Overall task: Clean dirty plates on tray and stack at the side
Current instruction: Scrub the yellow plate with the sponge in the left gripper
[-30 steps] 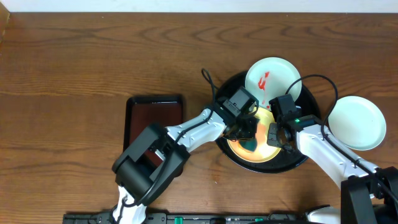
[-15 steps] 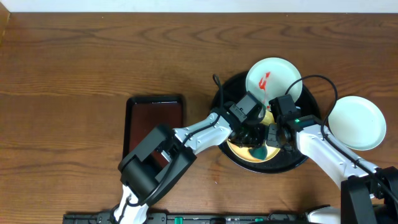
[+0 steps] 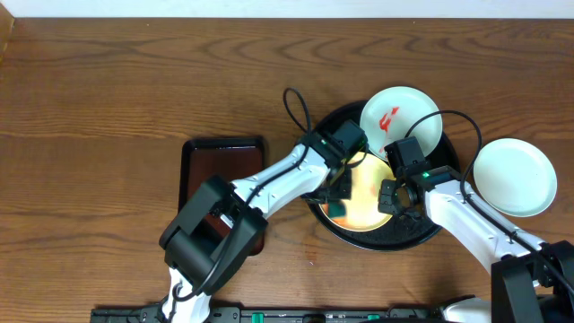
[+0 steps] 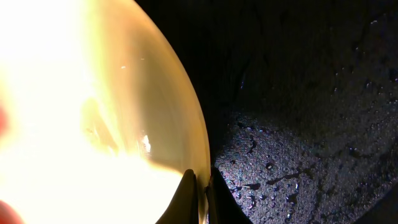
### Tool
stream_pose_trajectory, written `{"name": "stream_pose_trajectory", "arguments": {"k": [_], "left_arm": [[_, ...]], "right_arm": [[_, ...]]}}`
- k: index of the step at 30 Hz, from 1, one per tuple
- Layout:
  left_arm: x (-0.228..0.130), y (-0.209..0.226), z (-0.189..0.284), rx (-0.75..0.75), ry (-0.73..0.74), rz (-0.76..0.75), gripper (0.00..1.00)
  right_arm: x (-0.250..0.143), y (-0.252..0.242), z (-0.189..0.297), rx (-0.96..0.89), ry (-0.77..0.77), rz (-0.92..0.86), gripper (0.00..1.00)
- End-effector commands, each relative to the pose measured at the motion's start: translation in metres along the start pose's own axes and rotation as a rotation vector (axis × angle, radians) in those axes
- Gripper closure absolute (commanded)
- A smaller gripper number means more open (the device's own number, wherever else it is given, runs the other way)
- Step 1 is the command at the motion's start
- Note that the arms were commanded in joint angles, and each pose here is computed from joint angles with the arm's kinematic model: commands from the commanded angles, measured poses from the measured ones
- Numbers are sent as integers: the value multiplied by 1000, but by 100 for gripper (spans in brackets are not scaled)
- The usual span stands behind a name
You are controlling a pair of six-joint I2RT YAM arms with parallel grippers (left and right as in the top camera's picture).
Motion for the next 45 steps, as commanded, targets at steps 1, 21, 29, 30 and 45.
{"name": "stream_pose_trajectory", "arguments": {"k": [1, 21, 29, 30, 45], "left_arm": [[35, 62, -3, 315, -166, 24, 92], [-4, -60, -8, -222, 37, -73, 91], [-32, -98, -7, -302, 36, -179, 89], [-32, -97, -8, -301, 36, -179, 89], [22, 27, -5, 246, -176, -72, 91]], "right_arm": [[-7, -8, -5, -55, 19, 29, 99], [-8, -11, -5, -74, 20, 49, 99], [-8, -11, -5, -74, 21, 49, 99], [-8, -11, -5, -74, 21, 49, 99], [-11, -12, -5, -78, 32, 50, 99]]}}
Point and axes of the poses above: each gripper's point midway between its finger pads, its own z axis back along the fingers, its own y axis along the line the jaws close on, x = y × z, the point moved 1 cm from there along z, back along the fingers, and after that the axes turned 8 degrees about z, right-handed, at the moved point
